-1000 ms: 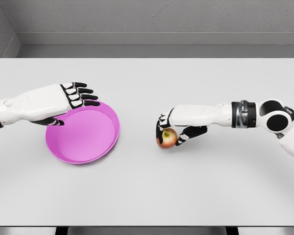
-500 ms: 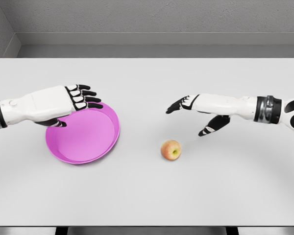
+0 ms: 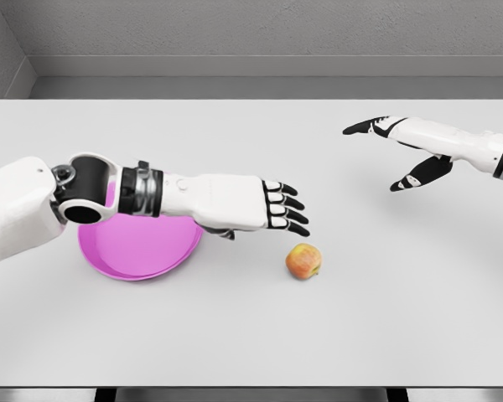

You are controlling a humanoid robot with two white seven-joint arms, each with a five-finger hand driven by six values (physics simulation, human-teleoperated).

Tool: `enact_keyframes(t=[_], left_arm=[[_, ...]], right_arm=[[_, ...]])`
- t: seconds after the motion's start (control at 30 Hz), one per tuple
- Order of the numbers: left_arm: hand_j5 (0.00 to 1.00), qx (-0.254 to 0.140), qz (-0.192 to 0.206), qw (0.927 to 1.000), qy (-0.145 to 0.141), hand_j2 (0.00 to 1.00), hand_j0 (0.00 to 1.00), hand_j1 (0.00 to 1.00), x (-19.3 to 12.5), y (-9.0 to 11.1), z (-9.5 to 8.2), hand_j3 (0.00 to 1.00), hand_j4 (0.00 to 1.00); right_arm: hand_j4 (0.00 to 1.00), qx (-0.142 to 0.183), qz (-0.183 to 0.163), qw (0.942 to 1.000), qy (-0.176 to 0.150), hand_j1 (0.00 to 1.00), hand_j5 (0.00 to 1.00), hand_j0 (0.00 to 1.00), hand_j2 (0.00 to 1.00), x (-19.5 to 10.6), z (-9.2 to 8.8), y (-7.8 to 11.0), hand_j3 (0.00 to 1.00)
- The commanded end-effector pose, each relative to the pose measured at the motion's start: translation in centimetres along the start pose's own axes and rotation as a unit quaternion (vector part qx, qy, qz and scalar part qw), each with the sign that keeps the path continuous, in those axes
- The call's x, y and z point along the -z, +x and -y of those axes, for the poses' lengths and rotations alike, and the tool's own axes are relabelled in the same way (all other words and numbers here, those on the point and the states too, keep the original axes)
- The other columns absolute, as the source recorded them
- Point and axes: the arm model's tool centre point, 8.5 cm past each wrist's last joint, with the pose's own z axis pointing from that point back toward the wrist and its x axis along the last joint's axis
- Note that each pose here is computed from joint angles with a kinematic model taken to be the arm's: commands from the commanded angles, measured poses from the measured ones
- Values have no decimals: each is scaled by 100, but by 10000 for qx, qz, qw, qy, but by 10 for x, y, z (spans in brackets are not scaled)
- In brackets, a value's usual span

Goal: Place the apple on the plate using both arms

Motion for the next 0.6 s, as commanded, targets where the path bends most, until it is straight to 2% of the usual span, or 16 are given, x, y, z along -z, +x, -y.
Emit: enact_keyframes(t=[0.0,0.07,0.17,0.2,0.27,0.47,0.57], left_arm=[[100,-168,55,9998,-109,100,100,100,16,-3,12,100,100],[100,-164,53,9998,-101,100,100,100,17,-4,11,100,100],[100,-137,163,9998,-58,100,100,100,34,-2,8,100,100],[100,-114,235,9995,-148,100,100,100,39,1,11,100,100],[100,-21,394,9991,-147,100,100,100,52,6,4,100,100],[100,74,600,9978,-278,100,100,100,64,18,9,100,100],[100,113,685,9973,-247,100,100,100,66,24,7,100,100]], right_arm=[[100,35,20,10000,-24,100,100,100,100,1,0,1,100],[100,42,24,10000,-3,100,100,100,100,2,-1,1,100],[100,44,25,10000,5,100,100,100,100,2,-2,1,100],[100,46,32,10000,3,100,100,100,100,2,-2,1,100],[100,46,32,10000,3,100,100,100,100,2,-2,1,100],[100,41,35,10000,-8,100,100,100,100,3,-1,1,100],[100,41,35,10000,-8,100,100,100,100,3,-1,1,100]])
